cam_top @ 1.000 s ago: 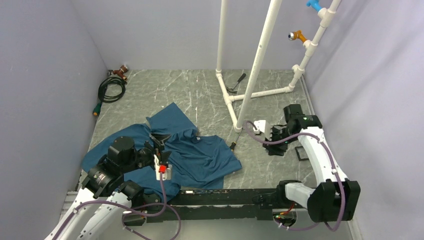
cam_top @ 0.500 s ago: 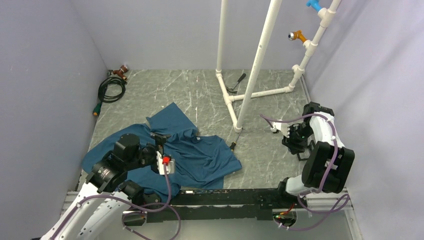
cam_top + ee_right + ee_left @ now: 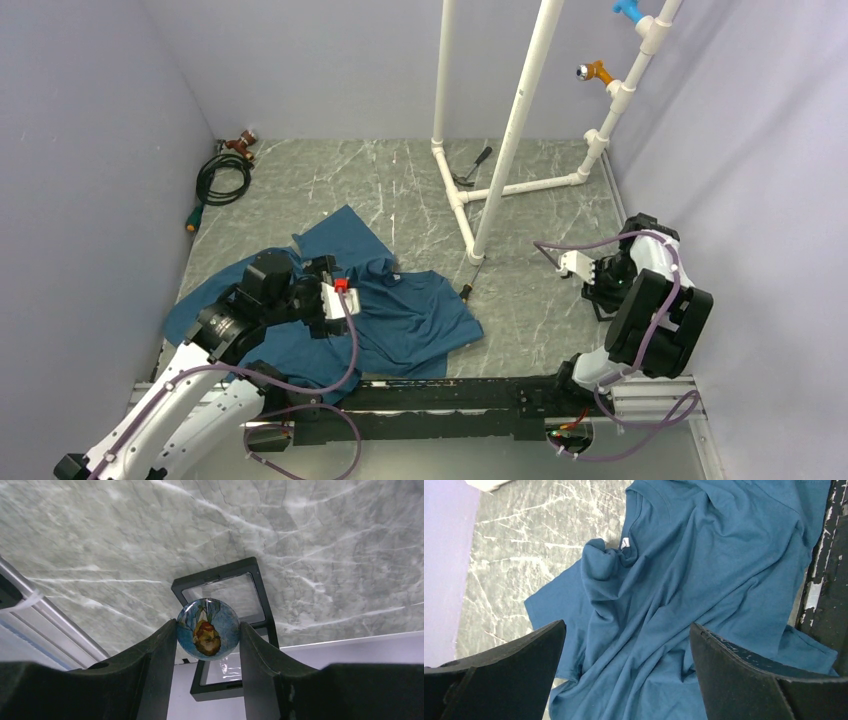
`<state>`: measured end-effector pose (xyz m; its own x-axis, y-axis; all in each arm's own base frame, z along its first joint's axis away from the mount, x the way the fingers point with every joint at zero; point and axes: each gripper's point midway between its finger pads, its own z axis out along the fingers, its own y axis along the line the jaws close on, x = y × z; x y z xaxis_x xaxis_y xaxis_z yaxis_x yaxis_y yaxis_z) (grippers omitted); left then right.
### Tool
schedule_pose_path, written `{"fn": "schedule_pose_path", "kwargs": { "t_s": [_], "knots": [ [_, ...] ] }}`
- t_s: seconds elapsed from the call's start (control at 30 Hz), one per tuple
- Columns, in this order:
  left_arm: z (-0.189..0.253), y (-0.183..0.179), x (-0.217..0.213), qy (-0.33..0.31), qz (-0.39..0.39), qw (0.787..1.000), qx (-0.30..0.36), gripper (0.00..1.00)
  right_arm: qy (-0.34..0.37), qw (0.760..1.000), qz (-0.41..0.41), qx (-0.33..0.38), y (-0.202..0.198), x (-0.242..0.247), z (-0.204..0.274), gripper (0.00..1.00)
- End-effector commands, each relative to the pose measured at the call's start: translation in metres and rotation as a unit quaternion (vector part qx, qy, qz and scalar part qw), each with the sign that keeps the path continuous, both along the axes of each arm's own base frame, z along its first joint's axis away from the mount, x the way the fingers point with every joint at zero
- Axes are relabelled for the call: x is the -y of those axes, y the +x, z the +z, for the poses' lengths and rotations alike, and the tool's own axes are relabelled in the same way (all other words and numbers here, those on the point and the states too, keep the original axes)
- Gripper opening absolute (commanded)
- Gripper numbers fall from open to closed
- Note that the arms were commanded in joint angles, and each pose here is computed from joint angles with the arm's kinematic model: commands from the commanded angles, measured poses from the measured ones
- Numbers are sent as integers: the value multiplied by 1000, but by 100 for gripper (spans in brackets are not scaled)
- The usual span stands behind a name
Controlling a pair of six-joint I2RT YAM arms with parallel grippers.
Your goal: Remove the brooch from the garment
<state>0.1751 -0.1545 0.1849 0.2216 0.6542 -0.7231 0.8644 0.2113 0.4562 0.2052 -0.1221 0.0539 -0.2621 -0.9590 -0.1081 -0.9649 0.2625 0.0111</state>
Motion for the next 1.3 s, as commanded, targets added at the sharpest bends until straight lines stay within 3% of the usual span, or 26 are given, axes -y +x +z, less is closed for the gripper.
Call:
{"fn": "schedule_pose_path", "kwargs": {
  "t_s": [0.0,1.27],
  "knots": [
    [21,10,6,-28,17,999,7,99,-24,999,24,12,9,18,-3,24],
    [31,16,16,-28,-16,999,28,100,-12,999,39,-6,3,16,-32,47]
  ]
}}
